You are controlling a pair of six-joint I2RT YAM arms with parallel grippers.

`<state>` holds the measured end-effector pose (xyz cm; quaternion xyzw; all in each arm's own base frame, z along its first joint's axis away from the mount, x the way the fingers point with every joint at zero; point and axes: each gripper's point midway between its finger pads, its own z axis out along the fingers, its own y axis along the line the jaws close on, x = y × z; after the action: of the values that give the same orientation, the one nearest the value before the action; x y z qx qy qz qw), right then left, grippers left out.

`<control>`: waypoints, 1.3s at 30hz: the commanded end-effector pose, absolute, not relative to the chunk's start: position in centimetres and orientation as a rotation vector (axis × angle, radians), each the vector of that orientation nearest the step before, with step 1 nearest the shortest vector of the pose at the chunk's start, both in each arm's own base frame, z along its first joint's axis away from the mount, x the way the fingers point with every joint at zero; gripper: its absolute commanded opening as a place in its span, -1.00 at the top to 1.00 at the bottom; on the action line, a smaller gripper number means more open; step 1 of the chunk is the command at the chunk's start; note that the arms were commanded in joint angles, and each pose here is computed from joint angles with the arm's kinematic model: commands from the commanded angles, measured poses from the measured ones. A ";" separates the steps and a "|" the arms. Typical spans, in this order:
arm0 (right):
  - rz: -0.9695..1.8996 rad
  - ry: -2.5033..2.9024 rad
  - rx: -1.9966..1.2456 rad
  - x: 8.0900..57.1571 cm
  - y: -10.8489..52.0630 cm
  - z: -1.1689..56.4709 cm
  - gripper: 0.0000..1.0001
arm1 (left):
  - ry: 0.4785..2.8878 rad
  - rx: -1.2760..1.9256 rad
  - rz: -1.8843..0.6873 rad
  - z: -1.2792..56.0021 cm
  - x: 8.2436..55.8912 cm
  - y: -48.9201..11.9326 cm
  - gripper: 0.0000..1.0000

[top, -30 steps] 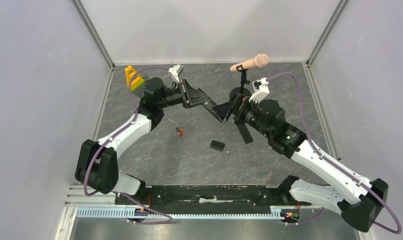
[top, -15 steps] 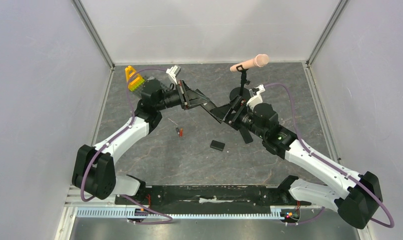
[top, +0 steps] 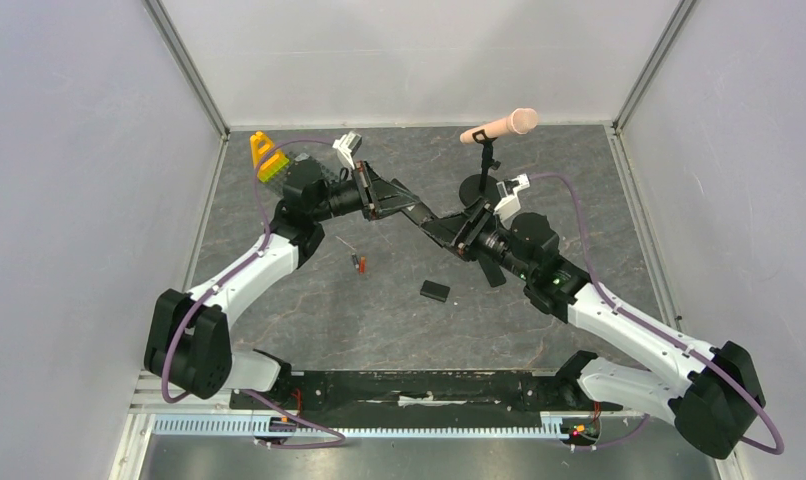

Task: Load the batteries into the remote control
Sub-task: Load the battery into the remote control, then pick up the battery from the center of the board.

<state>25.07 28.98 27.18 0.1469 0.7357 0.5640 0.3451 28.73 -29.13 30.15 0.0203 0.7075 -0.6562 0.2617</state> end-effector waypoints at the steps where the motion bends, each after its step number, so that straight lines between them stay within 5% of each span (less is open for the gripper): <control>1: 1.490 1.889 0.390 25.1 28.8 26.9 0.12 | 1.794 0.083 -1.848 34.5 27.8 -28.9 0.96; 8: 1.515 1.879 0.373 25.0 28.9 26.9 0.19 | 1.774 0.068 -1.878 35.5 27.7 -28.8 0.96; 13: 1.561 1.786 0.320 24.9 29.0 29.4 -0.70 | 1.809 0.084 -1.823 34.5 27.9 -28.7 0.96; 18: 1.541 1.711 0.229 24.9 28.7 31.7 -0.92 | 1.854 0.083 -1.712 32.9 29.0 -27.4 0.96; 25: 1.417 1.746 0.159 25.8 27.8 30.6 -0.89 | 1.922 0.077 -1.518 31.3 30.2 -24.5 0.96; 32: 1.018 1.984 0.007 29.2 27.9 24.2 -0.39 | 2.162 -0.035 -0.986 25.9 31.3 -18.5 0.96; 39: 0.684 2.201 -0.232 28.7 34.4 16.1 -0.28 | 2.218 -0.181 -0.612 23.9 30.9 -13.0 0.96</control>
<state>29.15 32.50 19.82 -0.0279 0.8367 0.3690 0.4037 31.14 -17.80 24.55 -0.0510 0.8528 -0.3714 0.3637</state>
